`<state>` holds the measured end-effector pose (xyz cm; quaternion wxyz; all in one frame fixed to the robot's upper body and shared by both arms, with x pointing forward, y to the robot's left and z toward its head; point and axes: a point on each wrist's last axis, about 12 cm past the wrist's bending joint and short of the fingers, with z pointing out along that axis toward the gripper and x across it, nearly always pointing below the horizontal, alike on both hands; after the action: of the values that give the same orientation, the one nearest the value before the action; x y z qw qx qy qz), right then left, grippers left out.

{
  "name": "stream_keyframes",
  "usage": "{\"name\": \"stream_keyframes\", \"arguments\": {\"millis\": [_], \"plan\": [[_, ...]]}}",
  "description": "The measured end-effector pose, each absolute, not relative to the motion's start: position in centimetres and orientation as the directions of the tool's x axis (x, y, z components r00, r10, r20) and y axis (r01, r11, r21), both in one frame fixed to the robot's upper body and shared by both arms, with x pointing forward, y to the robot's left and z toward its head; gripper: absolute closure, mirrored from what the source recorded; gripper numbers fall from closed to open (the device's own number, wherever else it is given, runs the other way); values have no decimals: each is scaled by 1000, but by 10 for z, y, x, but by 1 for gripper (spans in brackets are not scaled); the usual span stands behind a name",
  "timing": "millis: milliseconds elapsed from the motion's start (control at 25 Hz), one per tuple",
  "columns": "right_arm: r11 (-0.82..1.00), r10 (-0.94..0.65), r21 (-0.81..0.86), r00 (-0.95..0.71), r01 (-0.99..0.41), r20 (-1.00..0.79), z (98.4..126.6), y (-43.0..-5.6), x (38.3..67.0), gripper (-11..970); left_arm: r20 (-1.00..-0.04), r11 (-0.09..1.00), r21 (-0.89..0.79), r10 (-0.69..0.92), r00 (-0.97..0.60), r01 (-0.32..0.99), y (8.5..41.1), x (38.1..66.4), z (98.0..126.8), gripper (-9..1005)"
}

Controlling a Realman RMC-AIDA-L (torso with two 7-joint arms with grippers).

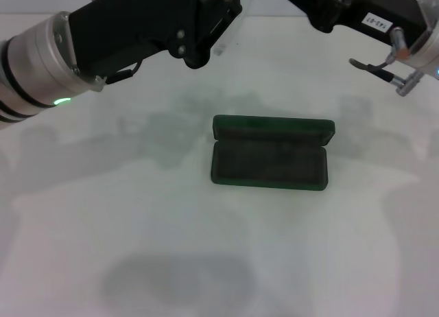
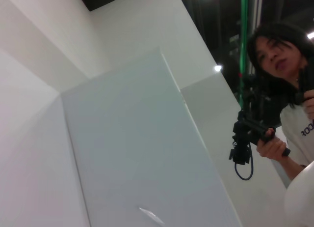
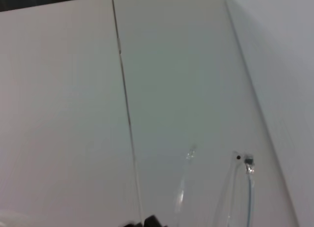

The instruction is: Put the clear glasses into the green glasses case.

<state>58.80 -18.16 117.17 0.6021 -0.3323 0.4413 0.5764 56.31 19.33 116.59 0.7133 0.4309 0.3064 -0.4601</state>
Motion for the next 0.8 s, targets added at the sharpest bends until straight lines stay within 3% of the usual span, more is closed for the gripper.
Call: {"name": "stream_keyframes", "arguments": {"millis": [400, 800], "plan": [[201, 439, 127, -27, -971, -898, 1166, -202, 586, 903, -839, 219, 315, -392, 379, 924, 198, 559, 1161, 922], [158, 405, 126, -52, -979, -913, 1165, -194, 585, 903, -841, 214, 310, -393, 372, 926, 198, 559, 1160, 919]]}}
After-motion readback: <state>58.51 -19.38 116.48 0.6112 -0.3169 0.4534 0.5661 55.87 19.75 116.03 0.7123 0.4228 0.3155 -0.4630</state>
